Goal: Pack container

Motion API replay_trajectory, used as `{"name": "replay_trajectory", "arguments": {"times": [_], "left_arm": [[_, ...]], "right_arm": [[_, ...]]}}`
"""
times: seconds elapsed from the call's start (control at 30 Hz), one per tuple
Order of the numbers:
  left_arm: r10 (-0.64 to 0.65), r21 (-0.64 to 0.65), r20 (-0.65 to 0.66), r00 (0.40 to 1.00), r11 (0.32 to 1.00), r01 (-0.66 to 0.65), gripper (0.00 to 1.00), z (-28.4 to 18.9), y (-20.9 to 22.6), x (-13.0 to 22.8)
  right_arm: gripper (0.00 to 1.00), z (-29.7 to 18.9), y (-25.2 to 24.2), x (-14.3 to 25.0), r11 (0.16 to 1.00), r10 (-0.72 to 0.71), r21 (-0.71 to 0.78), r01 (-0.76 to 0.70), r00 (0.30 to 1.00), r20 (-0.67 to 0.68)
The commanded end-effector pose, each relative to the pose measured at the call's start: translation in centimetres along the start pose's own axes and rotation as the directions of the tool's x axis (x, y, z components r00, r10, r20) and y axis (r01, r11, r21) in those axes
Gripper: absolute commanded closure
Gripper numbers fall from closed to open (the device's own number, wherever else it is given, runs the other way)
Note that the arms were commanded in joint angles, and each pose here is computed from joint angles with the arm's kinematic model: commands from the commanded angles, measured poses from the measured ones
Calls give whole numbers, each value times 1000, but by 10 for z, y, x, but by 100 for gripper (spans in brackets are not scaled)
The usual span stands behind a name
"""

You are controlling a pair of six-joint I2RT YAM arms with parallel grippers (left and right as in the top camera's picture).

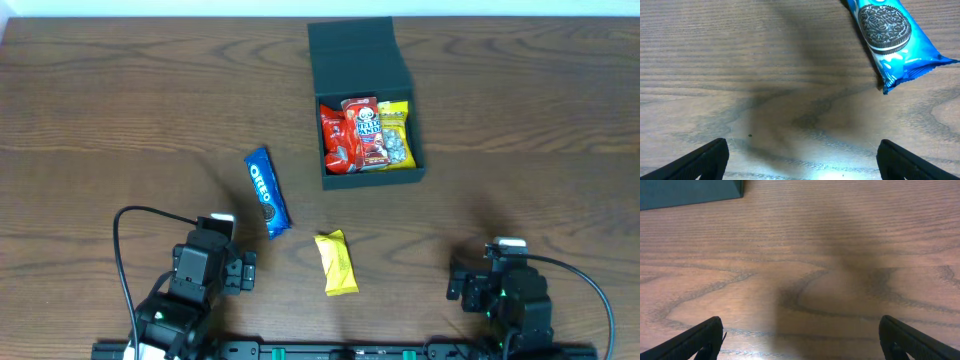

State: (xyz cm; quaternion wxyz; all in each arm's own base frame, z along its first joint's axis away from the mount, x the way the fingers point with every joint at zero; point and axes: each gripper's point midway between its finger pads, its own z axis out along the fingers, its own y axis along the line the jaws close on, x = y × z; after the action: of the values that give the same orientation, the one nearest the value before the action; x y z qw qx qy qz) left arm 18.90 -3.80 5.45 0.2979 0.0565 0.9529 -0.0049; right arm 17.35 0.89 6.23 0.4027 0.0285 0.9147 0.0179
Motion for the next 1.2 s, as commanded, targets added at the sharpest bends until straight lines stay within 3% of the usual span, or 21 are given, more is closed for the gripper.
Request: {"name": "replay_trajectory", "arguments": {"times": [0.0,0.8,0.9,1.03,1.17], "left_arm": [[14,-5,4,1000,1000,-14,5,-1,1,-1],[14,-40,5,1000,999,-14,5,-5,6,-12],[7,-21,-32,999,1000,-7,5,-19,1,-26],[-61,159,-71,996,985,72,5,-45,-35,-67],[-46,227,-44,998,972,55,5,-59,-61,-114]], "right_arm": [[1,2,-2,4,1000,2,7,-2,1000,-9],[1,2,-2,4,1000,3,7,-3,1000,-9],[1,2,-2,4,1000,2,7,-2,1000,-9],[1,2,-2,4,1000,2,7,-2,1000,-10],[1,2,-2,4,1000,2,7,-2,1000,-10]]}}
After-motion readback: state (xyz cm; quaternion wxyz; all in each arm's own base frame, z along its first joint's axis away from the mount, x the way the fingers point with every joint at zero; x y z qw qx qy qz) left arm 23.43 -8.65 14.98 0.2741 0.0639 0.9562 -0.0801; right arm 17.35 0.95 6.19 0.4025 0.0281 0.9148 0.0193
